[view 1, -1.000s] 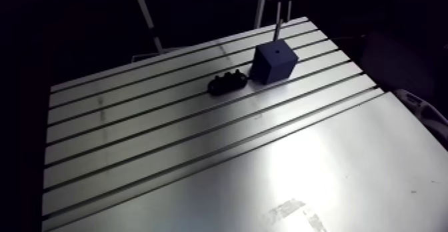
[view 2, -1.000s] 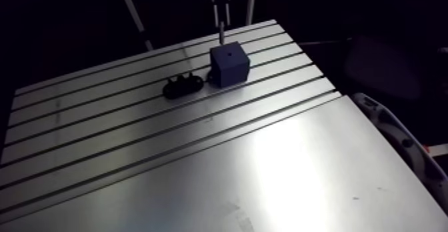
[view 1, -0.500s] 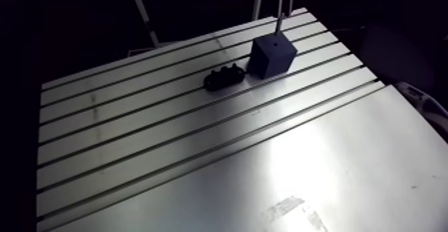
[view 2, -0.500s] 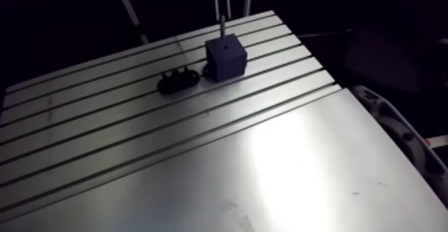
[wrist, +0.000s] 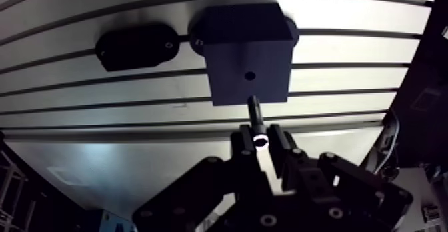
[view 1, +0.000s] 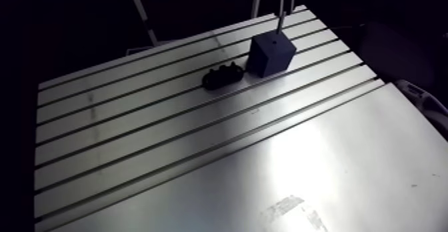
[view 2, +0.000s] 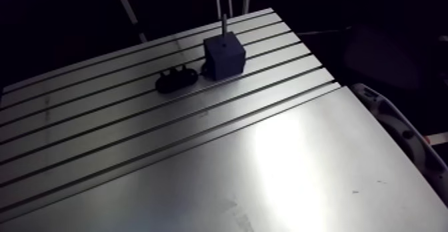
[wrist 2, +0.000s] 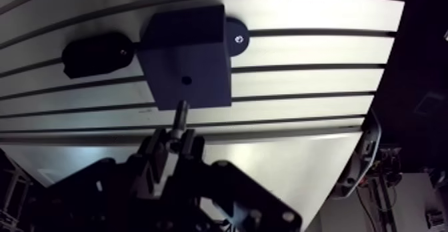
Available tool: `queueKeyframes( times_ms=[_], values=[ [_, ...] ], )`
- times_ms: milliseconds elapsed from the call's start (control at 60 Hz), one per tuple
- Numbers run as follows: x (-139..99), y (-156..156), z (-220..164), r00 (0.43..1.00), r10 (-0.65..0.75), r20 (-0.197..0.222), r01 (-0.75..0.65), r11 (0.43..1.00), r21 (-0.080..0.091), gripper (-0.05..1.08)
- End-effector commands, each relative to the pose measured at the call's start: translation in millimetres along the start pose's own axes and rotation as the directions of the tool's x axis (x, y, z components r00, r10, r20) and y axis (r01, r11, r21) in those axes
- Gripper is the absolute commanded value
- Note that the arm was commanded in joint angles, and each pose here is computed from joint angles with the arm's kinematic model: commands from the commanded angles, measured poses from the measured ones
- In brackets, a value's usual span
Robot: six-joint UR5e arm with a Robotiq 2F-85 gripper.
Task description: Pick up the M10 bolt and insert it into the hole until fully seated.
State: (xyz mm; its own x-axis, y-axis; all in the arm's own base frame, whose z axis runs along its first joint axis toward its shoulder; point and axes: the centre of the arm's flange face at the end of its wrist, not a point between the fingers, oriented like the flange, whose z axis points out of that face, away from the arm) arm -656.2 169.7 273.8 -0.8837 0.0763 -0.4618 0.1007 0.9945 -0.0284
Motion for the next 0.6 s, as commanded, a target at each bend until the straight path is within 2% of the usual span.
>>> queueKeyframes(
  times_ms=[17,600],
  values=[
    [1.0,0.4,3.2,1.000,0.001,0.004,-0.001,1.000,0.000,1.08],
    [1.8,1.0,8.6,1.000,0.003,0.010,-0.003,1.000,0.003,1.08]
  ],
)
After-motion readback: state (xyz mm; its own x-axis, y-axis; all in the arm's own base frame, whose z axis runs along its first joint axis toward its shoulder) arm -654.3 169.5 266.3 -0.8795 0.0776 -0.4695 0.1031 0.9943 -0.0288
